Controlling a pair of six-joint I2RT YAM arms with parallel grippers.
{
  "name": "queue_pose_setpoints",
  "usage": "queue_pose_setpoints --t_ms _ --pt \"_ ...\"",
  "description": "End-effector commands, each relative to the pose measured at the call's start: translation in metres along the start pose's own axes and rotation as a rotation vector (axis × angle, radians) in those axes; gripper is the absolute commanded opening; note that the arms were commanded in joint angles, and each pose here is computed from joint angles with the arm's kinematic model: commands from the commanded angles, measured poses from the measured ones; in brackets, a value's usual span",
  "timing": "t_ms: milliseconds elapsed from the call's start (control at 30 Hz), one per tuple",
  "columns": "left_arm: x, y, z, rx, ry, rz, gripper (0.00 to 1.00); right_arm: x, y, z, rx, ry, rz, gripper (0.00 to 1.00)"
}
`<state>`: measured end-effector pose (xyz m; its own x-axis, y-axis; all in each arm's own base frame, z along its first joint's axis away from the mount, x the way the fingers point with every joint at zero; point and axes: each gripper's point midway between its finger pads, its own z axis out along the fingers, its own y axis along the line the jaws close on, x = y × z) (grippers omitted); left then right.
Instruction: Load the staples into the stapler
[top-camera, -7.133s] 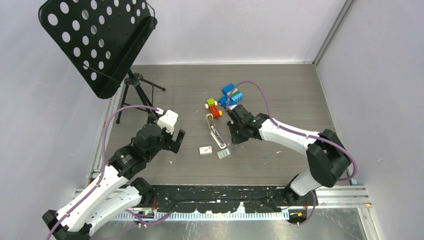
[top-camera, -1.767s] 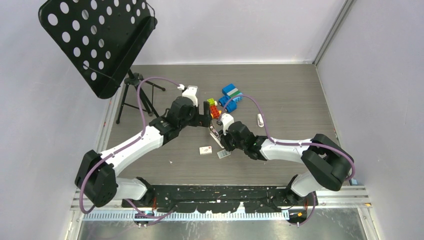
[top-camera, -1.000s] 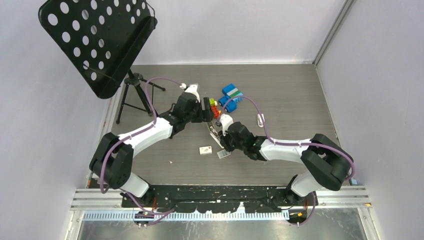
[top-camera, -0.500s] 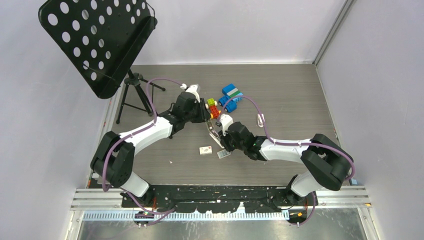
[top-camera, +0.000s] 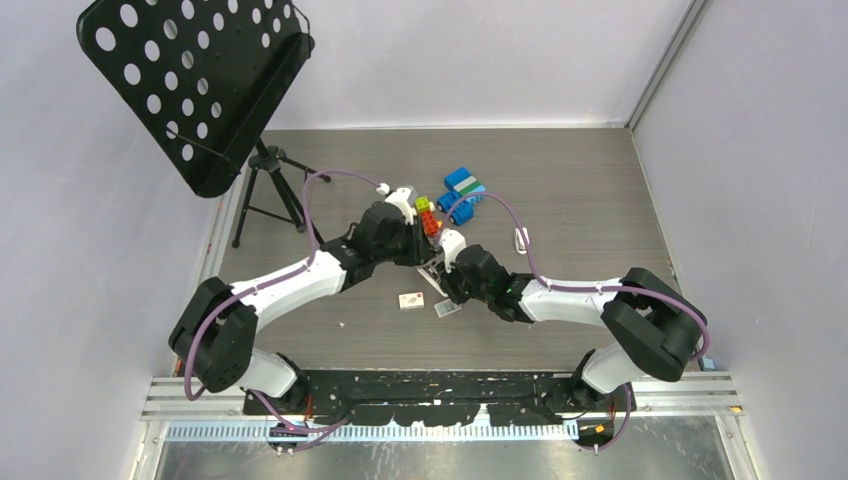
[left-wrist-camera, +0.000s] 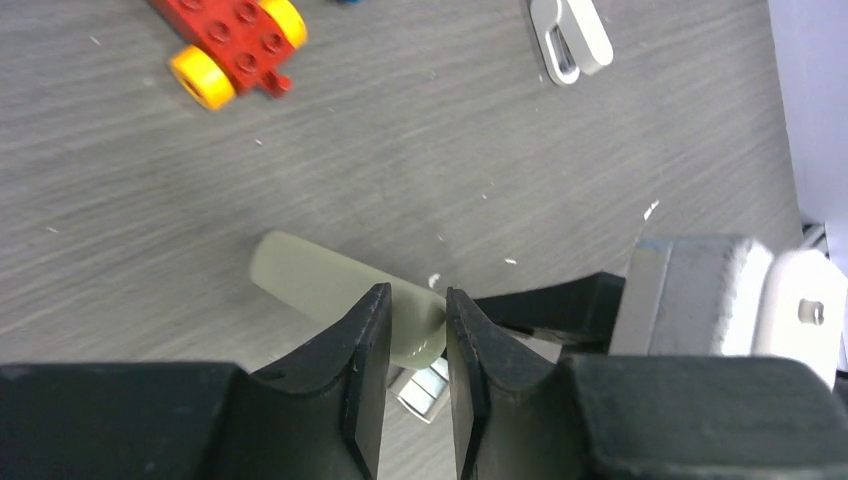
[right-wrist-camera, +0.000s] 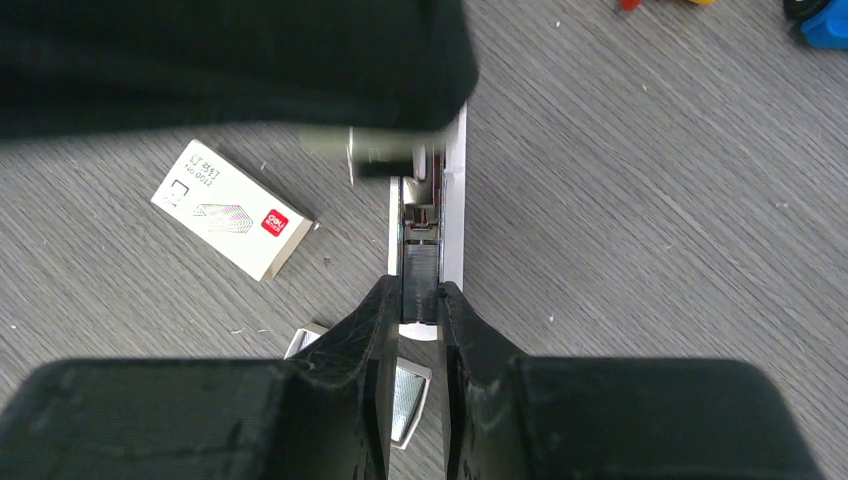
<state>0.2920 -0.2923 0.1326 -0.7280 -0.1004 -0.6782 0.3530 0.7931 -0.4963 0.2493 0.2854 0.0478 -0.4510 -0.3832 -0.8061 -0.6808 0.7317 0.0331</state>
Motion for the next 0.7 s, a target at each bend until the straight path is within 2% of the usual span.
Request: queue_pose_setpoints --t_ms 0,100,133,167,267,467,667 --pt "0.009 -0.022 -0.004 0.061 0.003 -0.015 0.29 -0.015 0.004 -0.002 -0.014 -0.061 0.004 0.23" --pt "0.018 -0.026 -0.001 0.066 0.018 -0.020 0.29 -0.016 0.005 -0.002 -0.016 -0.064 0.004 0.23" --pt "0.021 -0.026 0.000 0.065 0.023 -0.022 0.30 -0.045 0.007 -0.021 -0.027 -0.156 0.010 0.22" --pt "0.023 -0.027 0.001 0.065 0.027 -0.026 0.30 -0.020 0.005 -0.006 -0.018 -0.080 0.004 0.22" --pt "0.027 -0.026 0.003 0.061 0.034 -0.036 0.31 -0.019 0.006 -0.007 -0.021 -0.076 0.003 0.24" --pt "0.032 -0.019 0.005 0.044 0.034 -0.039 0.34 -0.026 0.008 -0.022 -0.035 -0.106 0.026 0.43" --pt "0.030 -0.013 0.002 0.023 0.001 -0.025 0.46 -0.027 0.010 -0.046 -0.050 -0.056 0.047 0.51"
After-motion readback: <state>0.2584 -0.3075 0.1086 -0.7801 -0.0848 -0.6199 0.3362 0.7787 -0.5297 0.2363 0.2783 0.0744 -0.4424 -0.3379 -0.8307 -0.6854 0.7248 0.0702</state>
